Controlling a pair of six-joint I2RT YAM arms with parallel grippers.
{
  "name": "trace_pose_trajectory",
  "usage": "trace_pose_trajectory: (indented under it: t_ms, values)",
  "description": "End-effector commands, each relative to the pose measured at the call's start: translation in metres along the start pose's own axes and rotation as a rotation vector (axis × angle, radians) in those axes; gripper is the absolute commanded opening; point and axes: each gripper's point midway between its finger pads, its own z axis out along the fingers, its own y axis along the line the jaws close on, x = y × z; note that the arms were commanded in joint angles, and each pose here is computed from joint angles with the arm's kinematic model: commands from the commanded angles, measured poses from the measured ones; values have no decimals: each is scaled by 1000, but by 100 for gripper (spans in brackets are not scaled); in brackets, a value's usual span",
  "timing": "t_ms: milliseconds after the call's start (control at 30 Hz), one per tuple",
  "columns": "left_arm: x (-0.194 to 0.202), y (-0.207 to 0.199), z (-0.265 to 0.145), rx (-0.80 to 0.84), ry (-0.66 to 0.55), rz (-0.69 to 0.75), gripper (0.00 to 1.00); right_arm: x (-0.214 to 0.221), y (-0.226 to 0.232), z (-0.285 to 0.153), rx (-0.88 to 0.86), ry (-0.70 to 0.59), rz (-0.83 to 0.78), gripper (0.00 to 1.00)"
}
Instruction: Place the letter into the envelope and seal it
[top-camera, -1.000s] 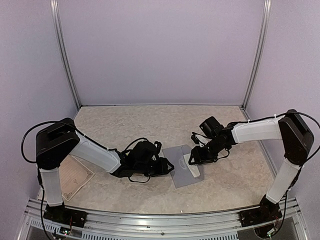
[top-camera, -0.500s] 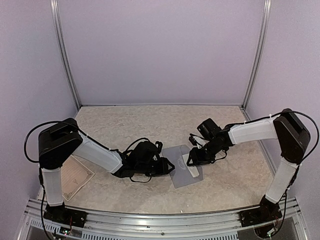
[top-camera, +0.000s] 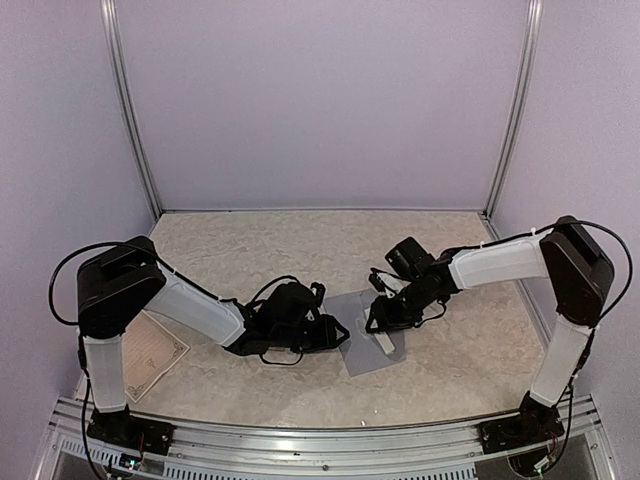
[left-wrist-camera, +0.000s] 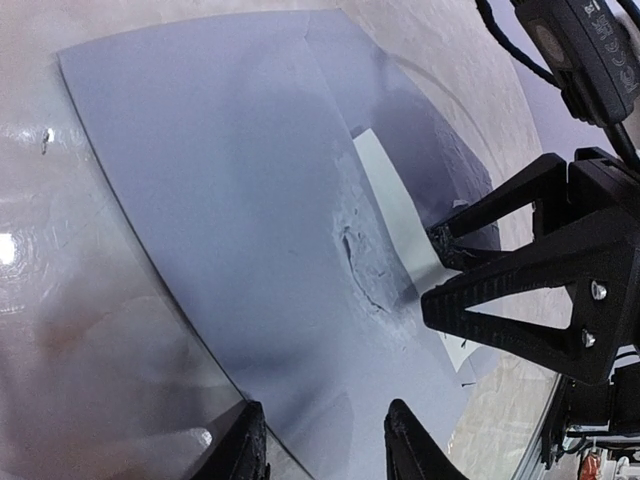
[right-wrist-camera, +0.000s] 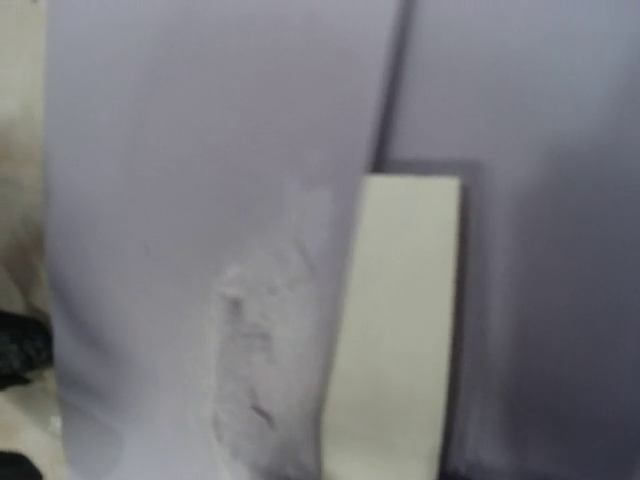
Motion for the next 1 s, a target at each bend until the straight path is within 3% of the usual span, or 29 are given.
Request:
trace_pose_trajectory:
  t_ms: [0,467,700,967]
  values:
    - [10,8,8,-16,35,-5,38,11,6,12,4,49,-5,44]
    - [5,6,4,-19,10,-3,37,4,15,4,39,26,-14,45]
    - [0,-10,-13,4,-13,11,44,4,10,-19,93,-9,4,52]
    - [17,-15,-15,10,18,11,46,25,6,-17,86,14,40,53]
